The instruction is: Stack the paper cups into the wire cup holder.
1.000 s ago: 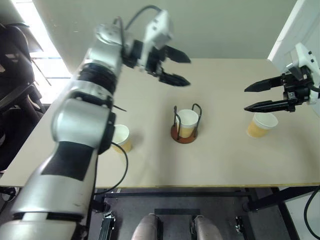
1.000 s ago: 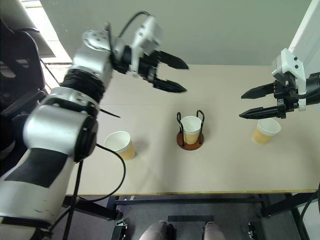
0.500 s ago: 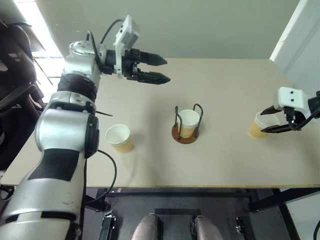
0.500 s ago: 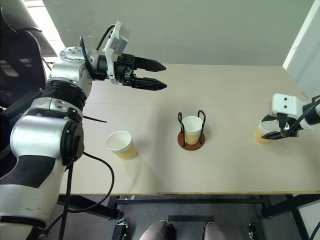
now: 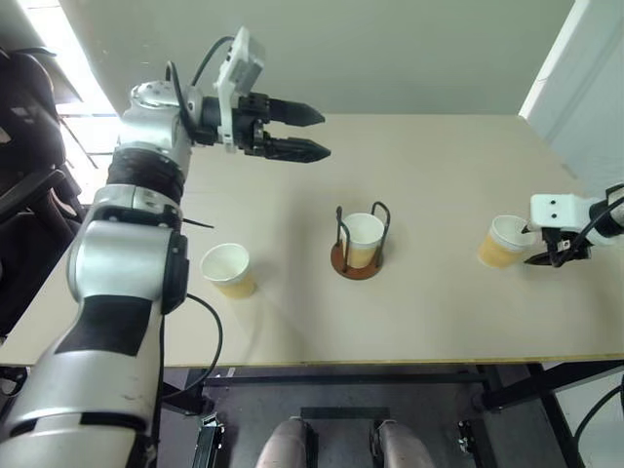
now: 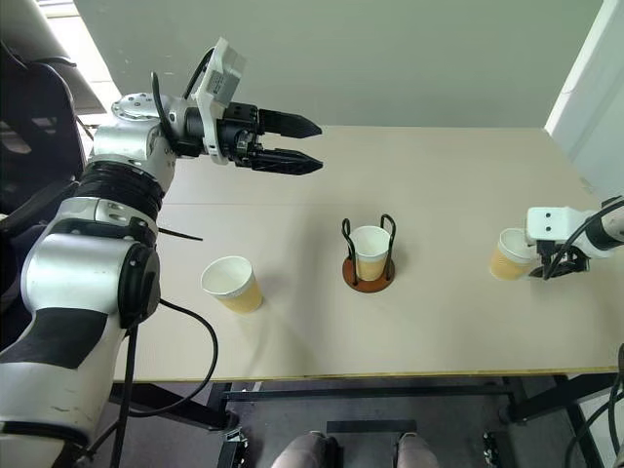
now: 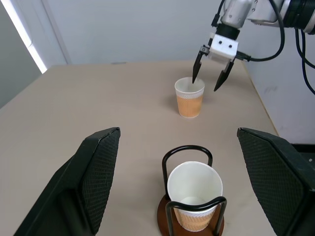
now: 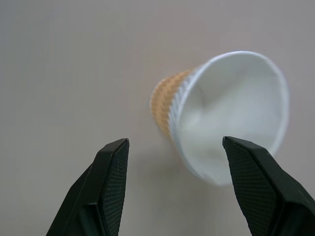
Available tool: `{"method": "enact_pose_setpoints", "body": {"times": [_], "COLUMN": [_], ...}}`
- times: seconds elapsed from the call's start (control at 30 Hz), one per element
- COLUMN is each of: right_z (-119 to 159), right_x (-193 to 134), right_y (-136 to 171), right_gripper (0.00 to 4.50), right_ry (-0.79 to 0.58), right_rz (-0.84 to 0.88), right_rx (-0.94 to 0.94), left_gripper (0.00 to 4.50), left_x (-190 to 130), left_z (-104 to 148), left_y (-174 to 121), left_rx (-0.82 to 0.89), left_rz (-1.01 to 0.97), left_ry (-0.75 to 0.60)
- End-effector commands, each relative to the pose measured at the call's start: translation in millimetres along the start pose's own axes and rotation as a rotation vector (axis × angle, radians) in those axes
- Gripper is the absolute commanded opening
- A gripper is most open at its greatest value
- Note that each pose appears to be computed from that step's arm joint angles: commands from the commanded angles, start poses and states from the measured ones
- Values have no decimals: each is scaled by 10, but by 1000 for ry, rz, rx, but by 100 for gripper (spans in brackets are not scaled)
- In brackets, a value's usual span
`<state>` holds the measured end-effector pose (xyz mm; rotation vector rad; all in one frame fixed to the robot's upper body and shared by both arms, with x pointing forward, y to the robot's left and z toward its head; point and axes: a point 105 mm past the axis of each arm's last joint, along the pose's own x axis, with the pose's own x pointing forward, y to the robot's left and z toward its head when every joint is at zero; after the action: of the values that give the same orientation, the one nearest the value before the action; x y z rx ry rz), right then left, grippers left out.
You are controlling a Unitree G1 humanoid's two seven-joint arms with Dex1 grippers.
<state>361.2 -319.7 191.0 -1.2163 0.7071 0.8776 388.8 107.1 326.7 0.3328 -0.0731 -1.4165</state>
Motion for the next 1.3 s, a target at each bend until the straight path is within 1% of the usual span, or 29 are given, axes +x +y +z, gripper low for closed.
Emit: {"method": "enact_pose_setpoints", "body": {"times": [0.03, 0.2, 0.27, 0.3, 0.33, 0.37, 0.47, 0.5, 0.53, 0.6, 0.77, 0.9, 1.03, 1.17, 1.3], "right_z": [23, 95, 98, 99, 98, 97, 100, 99, 97, 91, 66, 69, 126, 372, 826], "right_x": [-43, 65, 100, 113, 119, 121, 121, 117, 111, 97, 59, -1, -91, -238, -462], "right_y": [-78, -73, -75, -78, -80, -82, -97, -102, -105, -110, -115, -133, -193, -319, -399], "right_gripper": [311, 311, 272, 251, 220, 187, 81, 38, 9, 3, 3, 3, 3, 3, 3], "right_ry": [11, -8, 2, 6, 9, 10, 16, 18, 20, 24, 36, 47, 59, 14, -73], "right_rz": [-35, -18, -20, -22, -23, -23, -26, -27, -27, -28, -28, -27, -40, -80, -107], "right_rx": [-37, -52, -67, -71, -72, -72, -71, -72, -72, -72, -75, -94, -141, -203, -297], "left_gripper": [407, 407, 410, 410, 410, 410, 410, 410, 410, 410, 410, 410, 410, 410, 410], "left_x": [-58, -72, -75, -76, -79, -81, -87, -80, -65, -38, -41, -60, -122, -178, -221], "left_z": [53, -19, -53, -69, -87, -97, -247, -284, -285, -274, -345, -347, -452, -477, -513], "left_y": [-43, -49, -55, -62, -67, -72, -72, -80, -90, -129, -252, -356, -390, -354, -324], "left_rx": [43, 46, 46, 42, 40, 37, 21, 23, 9, 4, -20, 58, 105, 117, 123], "left_rz": [-30, -29, -33, -36, -38, -40, -37, -42, -48, -71, -134, -187, -204, -185, -166], "left_ry": [5, 42, 62, 69, 77, 82, 129, 138, 122, 91, 95, 96, 168, 192, 211]}}
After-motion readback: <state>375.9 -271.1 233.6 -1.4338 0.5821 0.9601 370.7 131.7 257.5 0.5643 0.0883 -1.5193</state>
